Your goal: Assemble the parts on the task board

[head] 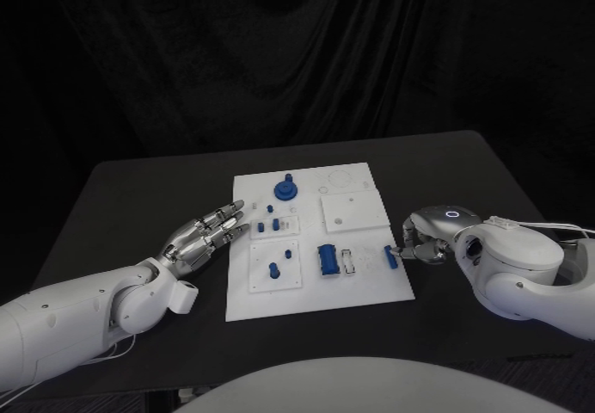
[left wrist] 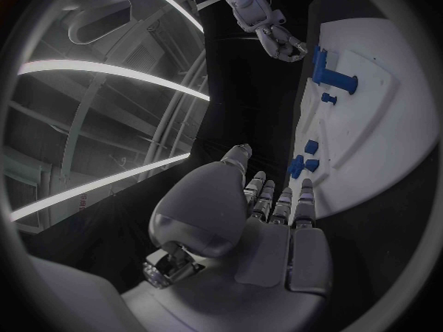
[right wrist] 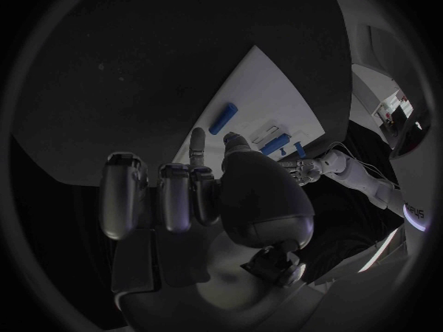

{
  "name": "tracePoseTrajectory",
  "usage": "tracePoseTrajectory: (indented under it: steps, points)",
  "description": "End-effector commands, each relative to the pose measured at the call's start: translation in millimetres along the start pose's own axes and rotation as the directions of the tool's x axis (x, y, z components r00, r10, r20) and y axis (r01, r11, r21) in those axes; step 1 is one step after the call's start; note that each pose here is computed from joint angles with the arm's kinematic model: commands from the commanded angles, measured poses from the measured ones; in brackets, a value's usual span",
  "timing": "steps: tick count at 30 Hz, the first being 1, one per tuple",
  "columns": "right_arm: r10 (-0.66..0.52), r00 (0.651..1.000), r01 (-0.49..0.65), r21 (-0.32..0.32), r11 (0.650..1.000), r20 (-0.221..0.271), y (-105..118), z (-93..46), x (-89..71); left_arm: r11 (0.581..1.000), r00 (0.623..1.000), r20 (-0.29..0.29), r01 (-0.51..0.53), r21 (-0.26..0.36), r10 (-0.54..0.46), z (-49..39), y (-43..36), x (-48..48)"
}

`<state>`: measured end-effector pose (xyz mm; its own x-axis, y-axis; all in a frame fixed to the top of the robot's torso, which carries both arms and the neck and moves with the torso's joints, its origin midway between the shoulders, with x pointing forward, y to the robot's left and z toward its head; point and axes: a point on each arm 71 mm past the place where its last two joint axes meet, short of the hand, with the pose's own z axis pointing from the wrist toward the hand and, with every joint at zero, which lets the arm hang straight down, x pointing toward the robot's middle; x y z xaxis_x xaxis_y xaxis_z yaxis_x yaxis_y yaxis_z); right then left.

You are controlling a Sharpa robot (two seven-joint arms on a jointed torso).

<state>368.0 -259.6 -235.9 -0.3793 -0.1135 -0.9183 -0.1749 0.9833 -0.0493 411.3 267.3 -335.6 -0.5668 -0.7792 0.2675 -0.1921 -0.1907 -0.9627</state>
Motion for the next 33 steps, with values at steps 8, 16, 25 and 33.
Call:
tracePoseTrajectory:
  steps: [8,16,25,33]
  points:
    - [0.015,0.999,-0.015,-0.005,1.000,0.032,5,1.7,1.0,1.000,1.000,-0.002,0.009,0.021,-0.008,1.7,-0.7,1.0]
    - [0.008,1.000,-0.007,-0.011,1.000,0.011,8,7.9,8.9,1.000,1.000,-0.005,0.011,0.019,-0.011,1.9,0.1,1.4]
    - [0.012,1.000,-0.012,-0.028,1.000,-0.002,16,13.3,18.5,1.000,1.000,-0.007,0.014,0.013,-0.014,1.7,1.5,1.5]
    - [0.020,1.000,-0.021,-0.045,0.999,-0.023,23,16.7,33.2,1.000,1.000,-0.010,0.018,0.007,-0.018,1.7,3.4,2.3]
